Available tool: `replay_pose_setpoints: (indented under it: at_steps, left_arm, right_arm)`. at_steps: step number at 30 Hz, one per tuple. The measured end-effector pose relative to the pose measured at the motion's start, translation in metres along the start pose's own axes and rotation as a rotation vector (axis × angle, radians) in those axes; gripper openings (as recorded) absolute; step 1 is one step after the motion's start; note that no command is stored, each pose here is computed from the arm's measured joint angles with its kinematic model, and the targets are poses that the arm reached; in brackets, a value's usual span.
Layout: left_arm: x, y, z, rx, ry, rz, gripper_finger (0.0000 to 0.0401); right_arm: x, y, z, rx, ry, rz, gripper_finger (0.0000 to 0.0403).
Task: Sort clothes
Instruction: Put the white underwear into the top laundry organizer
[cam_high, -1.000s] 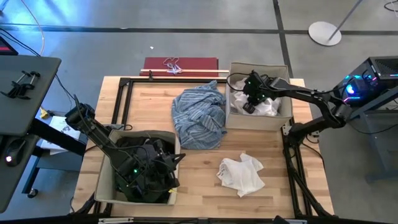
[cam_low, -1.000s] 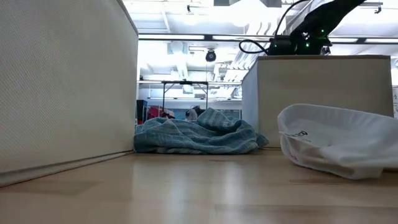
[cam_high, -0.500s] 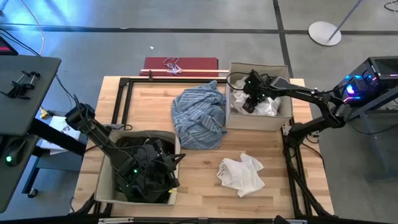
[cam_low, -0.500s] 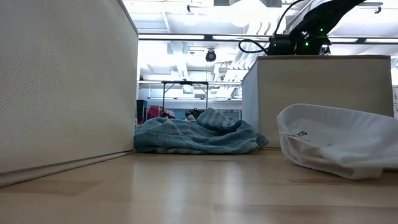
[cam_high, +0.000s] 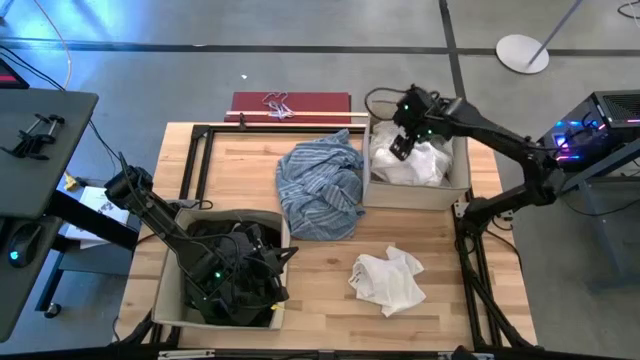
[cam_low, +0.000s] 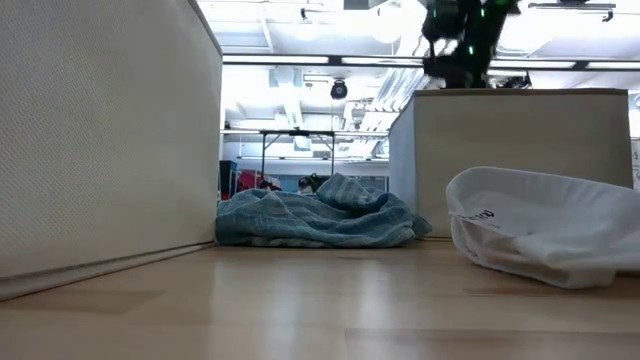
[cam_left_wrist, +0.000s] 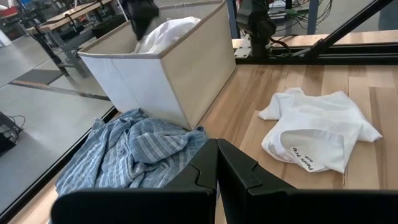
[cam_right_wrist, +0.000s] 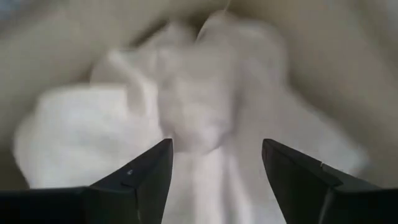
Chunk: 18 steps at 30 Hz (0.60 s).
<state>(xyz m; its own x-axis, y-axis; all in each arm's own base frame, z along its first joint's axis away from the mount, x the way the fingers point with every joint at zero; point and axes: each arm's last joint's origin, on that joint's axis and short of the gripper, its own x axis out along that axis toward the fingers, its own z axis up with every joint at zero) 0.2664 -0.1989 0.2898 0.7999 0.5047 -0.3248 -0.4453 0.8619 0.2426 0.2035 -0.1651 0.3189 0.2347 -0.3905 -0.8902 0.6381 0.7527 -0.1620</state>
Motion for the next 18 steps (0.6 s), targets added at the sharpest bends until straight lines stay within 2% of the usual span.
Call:
replay_pose_setpoints:
  at_steps: [4, 8, 14, 18]
  left_arm:
    - [0.0, 0.0, 0.0, 0.0, 0.0, 0.0, 0.0]
    - [0.0, 0.0, 0.0, 0.001, 0.0, 0.0, 0.0]
    - [0.0, 0.0, 0.0, 0.003, 0.001, 0.0, 0.0]
    - [0.0, 0.0, 0.0, 0.005, 0.002, 0.001, 0.0]
  right_arm:
    - [-0.043, 0.005, 0.016, -0.012, -0.108, -0.091, 0.0236]
    - [-0.091, 0.023, 0.022, -0.082, -0.288, -0.056, 0.0236]
    - [-0.158, 0.077, 0.001, -0.352, -0.617, 0.194, 0.0236]
    - [-0.191, 0.113, -0.022, -0.486, -0.765, 0.395, 0.0236]
